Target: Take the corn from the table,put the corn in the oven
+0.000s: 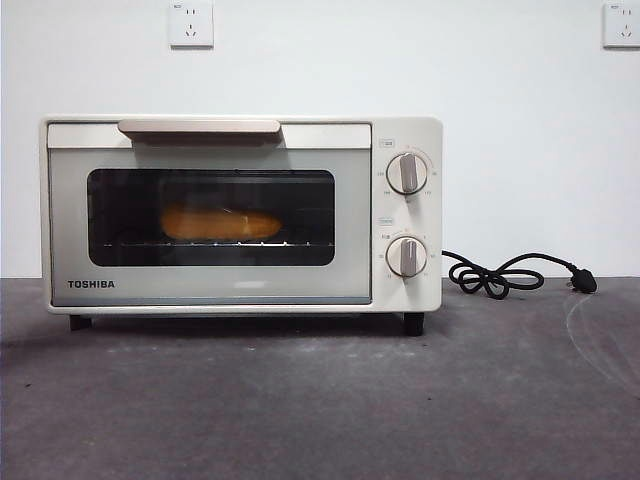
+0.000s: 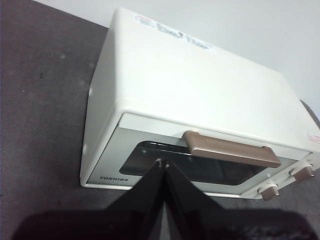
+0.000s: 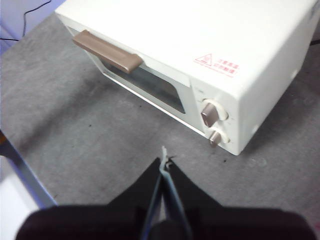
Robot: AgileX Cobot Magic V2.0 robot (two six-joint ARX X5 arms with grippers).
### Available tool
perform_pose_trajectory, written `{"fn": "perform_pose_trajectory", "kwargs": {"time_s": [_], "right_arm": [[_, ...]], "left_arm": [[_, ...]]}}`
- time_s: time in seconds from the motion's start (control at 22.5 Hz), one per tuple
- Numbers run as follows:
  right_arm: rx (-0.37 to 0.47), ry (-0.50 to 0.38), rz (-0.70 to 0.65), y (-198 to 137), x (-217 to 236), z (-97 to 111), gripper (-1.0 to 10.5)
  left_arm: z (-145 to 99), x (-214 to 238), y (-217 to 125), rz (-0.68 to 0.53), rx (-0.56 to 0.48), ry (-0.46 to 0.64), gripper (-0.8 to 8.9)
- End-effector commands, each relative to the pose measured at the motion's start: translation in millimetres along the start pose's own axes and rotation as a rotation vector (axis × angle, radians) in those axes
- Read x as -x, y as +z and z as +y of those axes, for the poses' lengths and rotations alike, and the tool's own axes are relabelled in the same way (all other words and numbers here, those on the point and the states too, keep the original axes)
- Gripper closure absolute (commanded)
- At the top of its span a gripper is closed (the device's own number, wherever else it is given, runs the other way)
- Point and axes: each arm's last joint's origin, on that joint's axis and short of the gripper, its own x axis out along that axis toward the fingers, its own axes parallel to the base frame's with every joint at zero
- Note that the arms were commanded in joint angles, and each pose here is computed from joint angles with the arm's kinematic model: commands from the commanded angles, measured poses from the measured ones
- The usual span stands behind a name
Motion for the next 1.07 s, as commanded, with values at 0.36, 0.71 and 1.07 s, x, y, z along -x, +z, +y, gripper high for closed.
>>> {"fn": "perform_pose_trajectory", "kwargs": {"time_s": [0.36, 0.71, 1.07], "right_arm": [[-0.006, -0.172, 0.018, 0, -1, -6, 9.5], [-0.006, -0.306, 0.034, 0, 0, -9, 9.5], [-0.006, -0.356, 0.039, -1, 0, -11, 9.5]], "left_arm": [[7, -26, -4, 0.093, -0.001, 0.044, 8.17], [7, -21, -6, 0.099, -0.017, 0.046, 8.17], [-11, 32, 5, -0.311, -0.402, -0.06, 8.17]]}}
